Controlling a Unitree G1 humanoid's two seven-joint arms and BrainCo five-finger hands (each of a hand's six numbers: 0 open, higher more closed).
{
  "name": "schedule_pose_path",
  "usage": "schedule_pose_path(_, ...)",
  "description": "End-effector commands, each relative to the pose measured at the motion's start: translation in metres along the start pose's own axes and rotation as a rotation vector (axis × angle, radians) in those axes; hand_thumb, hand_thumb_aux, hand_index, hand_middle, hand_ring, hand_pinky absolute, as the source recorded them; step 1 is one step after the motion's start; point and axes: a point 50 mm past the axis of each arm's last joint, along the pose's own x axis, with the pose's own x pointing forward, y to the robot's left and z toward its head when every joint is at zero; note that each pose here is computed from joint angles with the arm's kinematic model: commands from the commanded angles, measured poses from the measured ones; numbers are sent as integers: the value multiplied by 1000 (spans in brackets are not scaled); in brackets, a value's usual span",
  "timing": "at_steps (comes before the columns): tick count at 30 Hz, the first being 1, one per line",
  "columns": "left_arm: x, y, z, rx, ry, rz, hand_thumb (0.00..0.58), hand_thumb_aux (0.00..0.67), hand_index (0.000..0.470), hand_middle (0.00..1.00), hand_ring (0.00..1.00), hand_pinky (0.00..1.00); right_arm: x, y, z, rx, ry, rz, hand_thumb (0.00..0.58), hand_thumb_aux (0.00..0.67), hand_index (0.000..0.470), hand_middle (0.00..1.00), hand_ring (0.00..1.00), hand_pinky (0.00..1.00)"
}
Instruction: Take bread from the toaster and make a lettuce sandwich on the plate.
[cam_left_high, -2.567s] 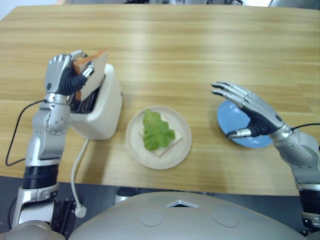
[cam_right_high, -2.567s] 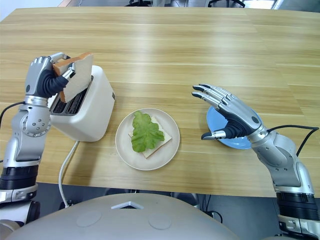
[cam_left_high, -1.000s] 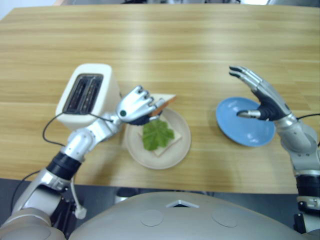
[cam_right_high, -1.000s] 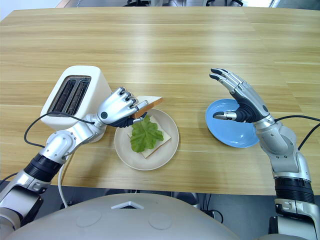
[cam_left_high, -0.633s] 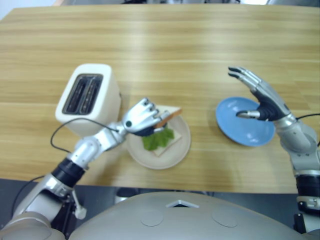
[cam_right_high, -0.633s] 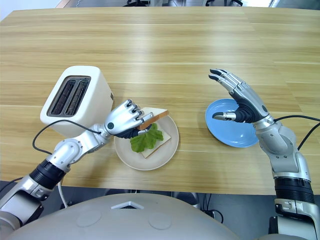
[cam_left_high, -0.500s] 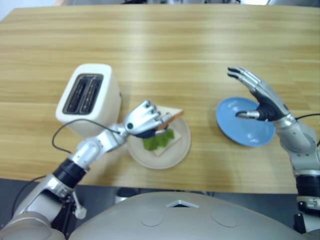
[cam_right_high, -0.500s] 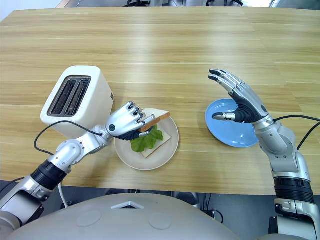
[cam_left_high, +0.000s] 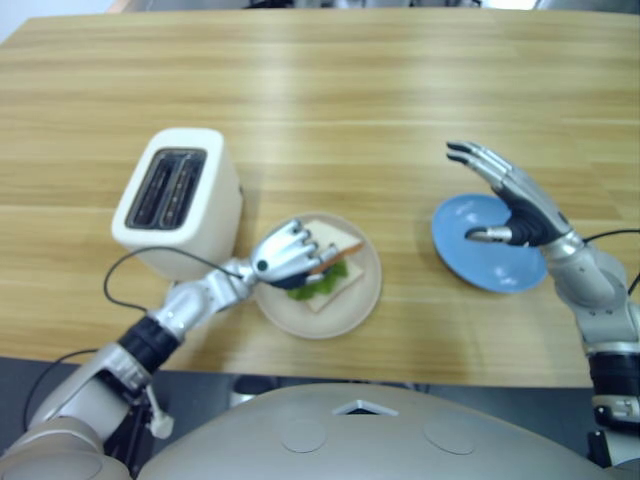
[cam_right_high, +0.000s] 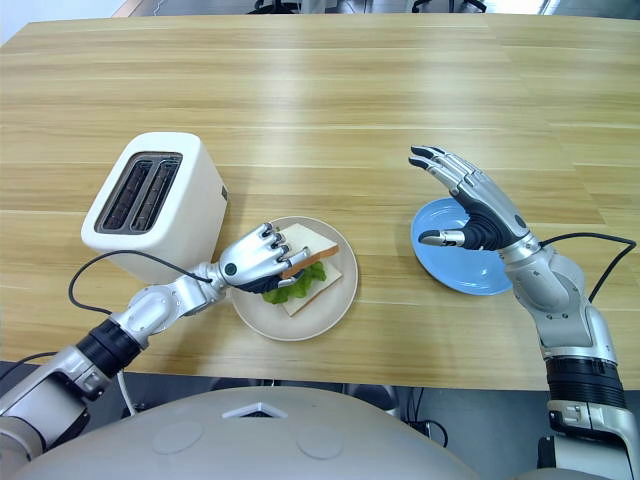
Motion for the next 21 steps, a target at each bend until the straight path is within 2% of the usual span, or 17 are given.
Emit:
schedule_pose_path(1, -3, -5, 10, -40, -30, -32, 580, 670, 460, 1000, 1000, 1000, -2, -2, 2, -6, -2, 15, 0, 0, 0, 0, 0, 0)
schedule_pose_path(6, -4, -2, 21, -115, -55, -41, 580, 670, 460, 1000, 1000, 1000, -3, -3, 3, -8, 0, 16, 0, 0, 0, 0, 0, 0)
schedule_pose_path(15, -3, 3, 24, -243, -2, -84, 580, 670, 460, 996, 996, 996, -2, -1, 2, -6, 4, 20, 0, 0, 0, 0, 0, 0)
schedule_pose_path(17, -7, -4, 25, -277, -1, -164, 580, 670, 460, 886, 886, 886, -2, -1, 2, -6, 4, 22, 0, 0, 0, 0, 0, 0)
schedule_pose_path(18, -10, -7, 25, -291, -2, -198, 580, 670, 460, 886, 886, 886, -2, -1, 2, -6, 4, 22, 0, 0, 0, 0, 0, 0)
schedule_pose_path(19, -12, -10, 26, -304, -1, -233, 528, 470, 323, 859, 859, 859, -2, -1, 2, -6, 5, 23, 0, 0, 0, 0, 0, 0)
schedule_pose_path(20, -14, -11, 26, -312, 0, -253, 528, 470, 323, 859, 859, 859, -2, -1, 2, -6, 5, 23, 0, 0, 0, 0, 0, 0)
schedule_pose_path(21, -16, -14, 26, -319, -4, -285, 198, 126, 87, 847, 847, 847, -2, -1, 2, -7, 6, 24, 0, 0, 0, 0, 0, 0)
